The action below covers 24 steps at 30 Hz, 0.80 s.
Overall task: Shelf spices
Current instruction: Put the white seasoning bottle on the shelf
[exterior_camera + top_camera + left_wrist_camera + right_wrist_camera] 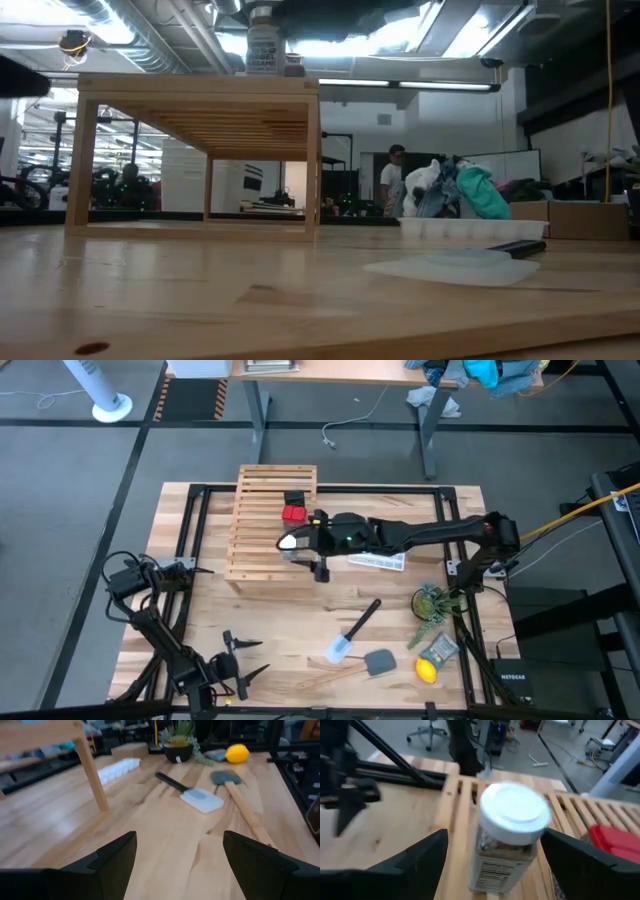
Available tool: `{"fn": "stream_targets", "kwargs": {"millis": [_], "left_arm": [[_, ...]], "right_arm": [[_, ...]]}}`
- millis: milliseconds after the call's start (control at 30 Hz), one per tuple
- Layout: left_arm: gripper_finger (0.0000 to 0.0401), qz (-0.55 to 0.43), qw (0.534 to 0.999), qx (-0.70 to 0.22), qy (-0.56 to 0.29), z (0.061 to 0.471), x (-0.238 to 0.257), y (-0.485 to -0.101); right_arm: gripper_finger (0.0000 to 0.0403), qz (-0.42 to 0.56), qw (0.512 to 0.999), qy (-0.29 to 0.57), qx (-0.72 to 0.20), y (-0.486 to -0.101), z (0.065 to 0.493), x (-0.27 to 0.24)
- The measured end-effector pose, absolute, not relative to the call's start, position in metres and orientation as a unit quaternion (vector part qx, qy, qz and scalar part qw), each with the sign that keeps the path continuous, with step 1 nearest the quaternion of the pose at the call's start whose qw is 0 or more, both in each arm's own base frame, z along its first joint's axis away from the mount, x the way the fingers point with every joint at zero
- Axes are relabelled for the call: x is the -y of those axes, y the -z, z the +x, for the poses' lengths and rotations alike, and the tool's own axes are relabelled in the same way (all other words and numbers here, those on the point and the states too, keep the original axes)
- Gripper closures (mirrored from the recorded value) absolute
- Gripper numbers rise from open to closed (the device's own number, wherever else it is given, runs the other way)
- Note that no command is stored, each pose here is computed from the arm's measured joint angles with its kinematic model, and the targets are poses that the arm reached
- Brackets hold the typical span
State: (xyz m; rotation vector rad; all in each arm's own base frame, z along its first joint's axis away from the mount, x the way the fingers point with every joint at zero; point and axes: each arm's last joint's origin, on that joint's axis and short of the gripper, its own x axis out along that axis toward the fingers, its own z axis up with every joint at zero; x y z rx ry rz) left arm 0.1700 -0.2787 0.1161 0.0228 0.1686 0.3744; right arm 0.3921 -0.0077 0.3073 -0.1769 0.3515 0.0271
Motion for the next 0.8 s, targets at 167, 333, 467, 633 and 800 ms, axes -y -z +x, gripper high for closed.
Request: {"fn": "stream_targets", "kwargs": {"millis": [167,333,467,633,800], "left_arm": [[0.0112,0.036,0.979,-0.058,-0.192,0.165,0.281,-0.119],[0.0112,0.052,0.979,-0.058,-0.188,0.163,0.28,-0.133],[0.0112,0.072,0.978,-0.06,-0.185,0.162,0.277,-0.154],[0.0112,0.067,0.979,-0.056,-0.183,0.161,0.273,-0.178],[0.0112,0.068,0.979,-0.056,-0.182,0.16,0.272,-0.18]], "right_arm": [[0.0077,-0.094,0.984,-0.036,-0.15,-0.337,0.37,-0.013],[0.0077,-0.098,0.985,-0.062,-0.13,-0.369,0.336,-0.031],[0.0077,-0.096,0.984,-0.084,-0.126,-0.389,0.307,-0.043],[0.0077,-0.1,0.988,-0.062,-0.104,-0.407,0.284,-0.046],[0.0077,-0.104,0.986,-0.037,-0.122,-0.406,0.28,-0.043]]}}
